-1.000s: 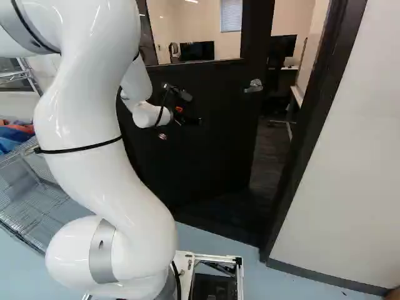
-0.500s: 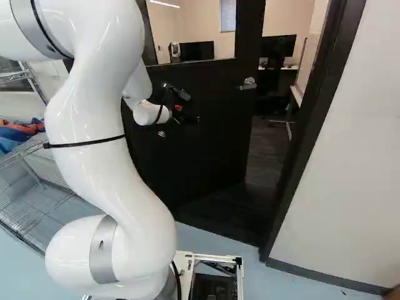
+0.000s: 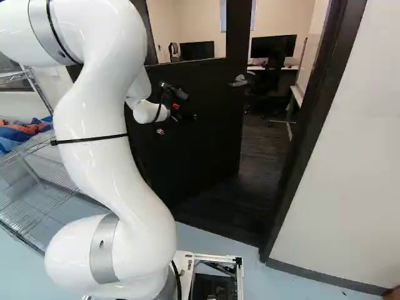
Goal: Open the door and move inside
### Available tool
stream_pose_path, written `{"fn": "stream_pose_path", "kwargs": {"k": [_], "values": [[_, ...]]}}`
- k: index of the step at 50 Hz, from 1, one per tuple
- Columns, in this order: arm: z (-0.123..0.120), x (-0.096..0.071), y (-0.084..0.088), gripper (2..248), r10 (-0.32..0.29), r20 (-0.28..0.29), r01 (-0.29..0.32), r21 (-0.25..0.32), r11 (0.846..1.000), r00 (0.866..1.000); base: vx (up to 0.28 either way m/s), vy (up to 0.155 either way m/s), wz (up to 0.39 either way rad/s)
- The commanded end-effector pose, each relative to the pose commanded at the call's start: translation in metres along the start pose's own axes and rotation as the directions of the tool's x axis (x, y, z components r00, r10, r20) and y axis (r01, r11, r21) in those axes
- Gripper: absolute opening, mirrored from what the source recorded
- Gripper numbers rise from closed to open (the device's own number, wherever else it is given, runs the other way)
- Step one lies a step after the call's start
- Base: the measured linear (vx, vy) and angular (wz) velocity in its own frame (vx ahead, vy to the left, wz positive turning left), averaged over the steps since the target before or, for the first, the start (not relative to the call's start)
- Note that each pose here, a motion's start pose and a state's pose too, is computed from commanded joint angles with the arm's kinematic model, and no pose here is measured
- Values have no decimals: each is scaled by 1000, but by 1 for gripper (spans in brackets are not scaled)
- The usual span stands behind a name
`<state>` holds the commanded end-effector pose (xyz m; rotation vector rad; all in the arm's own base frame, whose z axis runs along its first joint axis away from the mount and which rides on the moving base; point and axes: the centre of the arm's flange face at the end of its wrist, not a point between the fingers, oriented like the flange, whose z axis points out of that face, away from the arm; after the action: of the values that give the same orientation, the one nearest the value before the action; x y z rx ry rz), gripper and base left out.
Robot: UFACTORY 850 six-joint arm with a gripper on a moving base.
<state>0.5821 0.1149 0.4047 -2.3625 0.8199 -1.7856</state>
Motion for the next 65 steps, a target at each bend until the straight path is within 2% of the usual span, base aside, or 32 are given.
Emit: {"fn": "stream_pose_path", "kwargs": {"k": [33,65], "values": [[15,-8,-25,247,0,-4,0,30,1000,1000,0,0,0],[25,-15,-48,247,-26,-8,27,81,996,1000,0,0,0]]}}
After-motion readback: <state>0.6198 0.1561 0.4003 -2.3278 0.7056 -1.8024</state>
